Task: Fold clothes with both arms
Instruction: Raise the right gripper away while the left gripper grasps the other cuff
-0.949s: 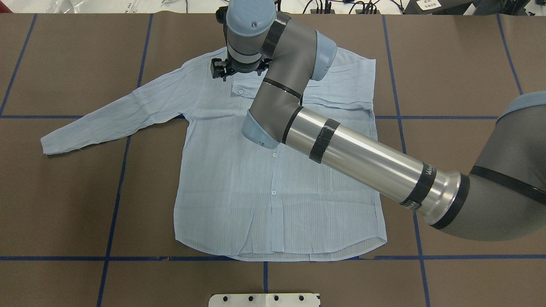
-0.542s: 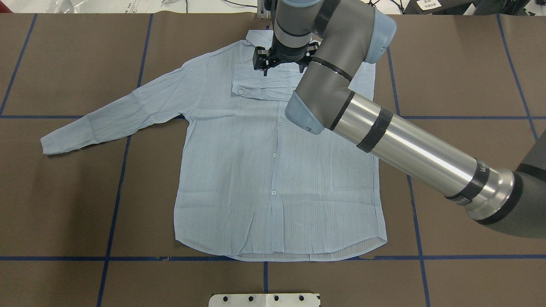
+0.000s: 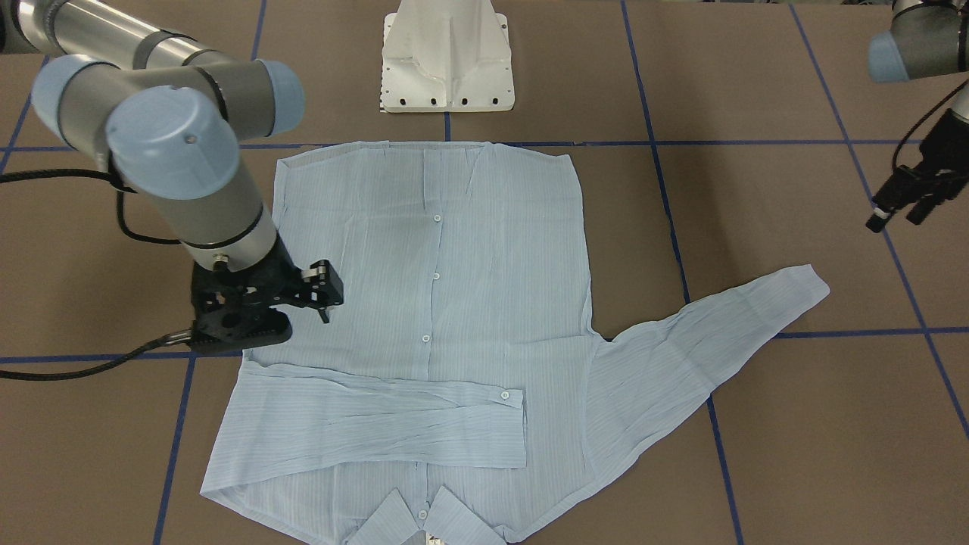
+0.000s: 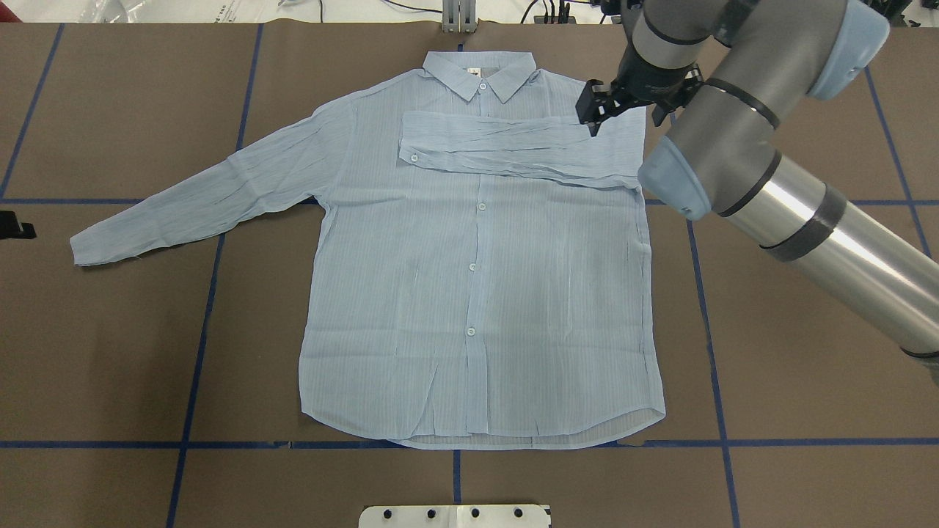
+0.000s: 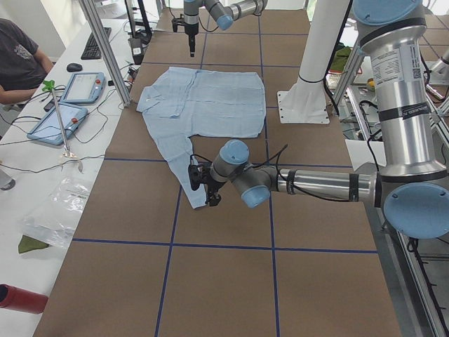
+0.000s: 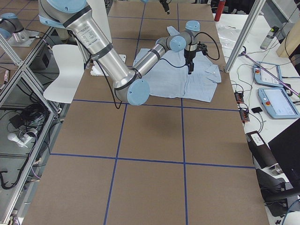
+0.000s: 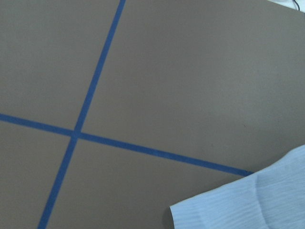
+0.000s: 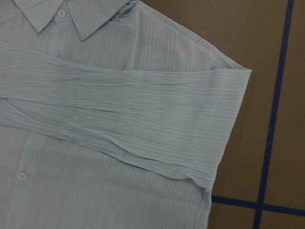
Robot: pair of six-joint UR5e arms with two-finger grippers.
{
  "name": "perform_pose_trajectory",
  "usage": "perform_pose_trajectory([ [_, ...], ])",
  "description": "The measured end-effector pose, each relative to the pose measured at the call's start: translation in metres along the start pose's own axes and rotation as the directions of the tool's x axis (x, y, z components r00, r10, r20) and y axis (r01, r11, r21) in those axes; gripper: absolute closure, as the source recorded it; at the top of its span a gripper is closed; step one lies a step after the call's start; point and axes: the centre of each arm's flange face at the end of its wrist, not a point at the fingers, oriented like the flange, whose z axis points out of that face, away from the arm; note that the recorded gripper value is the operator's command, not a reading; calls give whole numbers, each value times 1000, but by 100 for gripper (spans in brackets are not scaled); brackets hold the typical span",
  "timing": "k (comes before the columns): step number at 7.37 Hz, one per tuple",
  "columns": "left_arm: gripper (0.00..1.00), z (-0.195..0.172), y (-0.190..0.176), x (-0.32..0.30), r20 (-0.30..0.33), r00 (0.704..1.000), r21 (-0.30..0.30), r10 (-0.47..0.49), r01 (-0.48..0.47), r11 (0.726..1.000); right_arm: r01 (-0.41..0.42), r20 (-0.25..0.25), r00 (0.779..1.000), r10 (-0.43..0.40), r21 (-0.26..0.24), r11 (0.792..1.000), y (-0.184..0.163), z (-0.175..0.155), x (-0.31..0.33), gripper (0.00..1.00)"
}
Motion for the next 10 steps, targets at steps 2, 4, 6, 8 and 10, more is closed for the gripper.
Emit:
perform_pose_trajectory([
  [2, 14, 28, 38, 17, 44, 998, 21, -48, 47, 999, 26, -11, 1000, -26, -50, 998, 1, -4, 50, 0],
  [4, 18, 47, 38, 13, 93, 994, 64, -58, 52, 997, 16, 33, 999, -14, -85, 996, 6, -4, 62, 0],
  [6, 26, 75, 27, 16, 118, 991, 94, -60, 49, 994, 11, 41, 999, -7, -95, 995, 8, -2, 66, 0],
  [8, 31, 90, 22, 18, 130, 990, 104, -53, 39, 994, 8, 41, 999, -4, -96, 995, 9, -1, 66, 0],
  [10, 33, 96, 21, 15, 142, 989, 101, -29, 15, 995, 5, 40, 999, -1, -97, 995, 9, 0, 66, 0],
])
